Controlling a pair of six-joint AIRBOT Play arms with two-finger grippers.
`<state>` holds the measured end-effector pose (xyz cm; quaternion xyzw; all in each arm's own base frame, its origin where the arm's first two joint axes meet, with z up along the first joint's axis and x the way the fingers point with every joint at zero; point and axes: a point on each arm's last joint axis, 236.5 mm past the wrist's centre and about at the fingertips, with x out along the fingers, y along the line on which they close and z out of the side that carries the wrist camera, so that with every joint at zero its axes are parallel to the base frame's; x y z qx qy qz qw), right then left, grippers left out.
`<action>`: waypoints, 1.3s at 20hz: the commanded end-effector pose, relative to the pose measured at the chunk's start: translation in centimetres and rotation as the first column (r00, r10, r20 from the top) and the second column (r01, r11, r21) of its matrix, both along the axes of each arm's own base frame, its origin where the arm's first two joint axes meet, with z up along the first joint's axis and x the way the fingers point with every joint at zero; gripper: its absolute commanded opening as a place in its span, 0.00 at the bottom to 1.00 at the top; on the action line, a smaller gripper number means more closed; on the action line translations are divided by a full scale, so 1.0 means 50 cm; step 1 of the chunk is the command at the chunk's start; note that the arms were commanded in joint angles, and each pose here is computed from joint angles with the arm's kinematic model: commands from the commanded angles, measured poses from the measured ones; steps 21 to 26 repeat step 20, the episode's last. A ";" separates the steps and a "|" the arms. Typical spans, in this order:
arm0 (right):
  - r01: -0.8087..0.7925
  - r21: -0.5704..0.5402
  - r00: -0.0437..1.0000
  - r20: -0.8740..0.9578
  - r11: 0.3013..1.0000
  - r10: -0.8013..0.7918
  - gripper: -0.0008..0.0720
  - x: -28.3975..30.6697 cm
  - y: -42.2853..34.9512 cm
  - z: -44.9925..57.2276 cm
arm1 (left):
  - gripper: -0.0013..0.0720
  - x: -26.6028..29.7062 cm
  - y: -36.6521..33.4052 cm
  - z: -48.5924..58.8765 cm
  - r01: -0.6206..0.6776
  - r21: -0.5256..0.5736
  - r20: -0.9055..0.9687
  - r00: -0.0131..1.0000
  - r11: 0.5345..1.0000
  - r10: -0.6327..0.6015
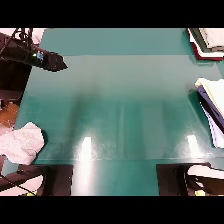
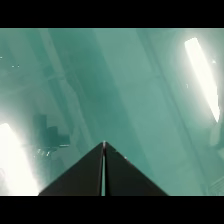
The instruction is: Fold the shirts.
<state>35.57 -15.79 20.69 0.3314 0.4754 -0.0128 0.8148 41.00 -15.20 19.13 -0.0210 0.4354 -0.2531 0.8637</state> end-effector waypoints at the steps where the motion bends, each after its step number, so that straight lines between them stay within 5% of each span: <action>1: -0.331 0.072 0.943 0.046 0.941 0.329 0.80 0.054 0.248 0.023 | 0.05 -0.006 0.000 -0.004 0.006 0.002 -0.015 1.000 1.000 -0.006; 2: -0.415 0.065 0.910 0.046 0.908 0.412 0.73 0.060 0.319 0.022 | 0.05 -0.010 -0.001 -0.006 0.011 0.001 -0.023 1.000 1.000 -0.011; 3: -0.478 0.049 0.878 0.045 0.877 0.476 0.56 0.063 0.376 0.019 | 0.05 -0.009 -0.002 -0.005 0.010 0.001 -0.021 1.000 1.000 -0.010; 5: -0.604 0.015 0.795 0.071 0.797 0.602 0.10 0.060 0.486 0.021 | 0.05 -0.009 -0.001 -0.005 0.010 0.001 -0.021 1.000 1.000 -0.010; 6: -0.649 -0.008 0.758 0.078 0.760 0.648 0.06 0.057 0.531 0.020 | 0.05 -0.009 -0.001 -0.005 0.010 0.001 -0.021 1.000 1.000 -0.010; 12: -0.757 -0.056 0.642 0.124 0.651 0.757 0.03 0.034 0.686 0.027 | 0.05 -0.009 -0.001 -0.005 0.010 0.001 -0.021 1.000 1.000 -0.010; 26: -0.764 -0.059 0.632 0.132 0.642 0.764 0.03 0.032 0.700 0.029 | 0.05 -0.009 -0.001 -0.005 0.010 0.001 -0.021 1.000 1.000 -0.010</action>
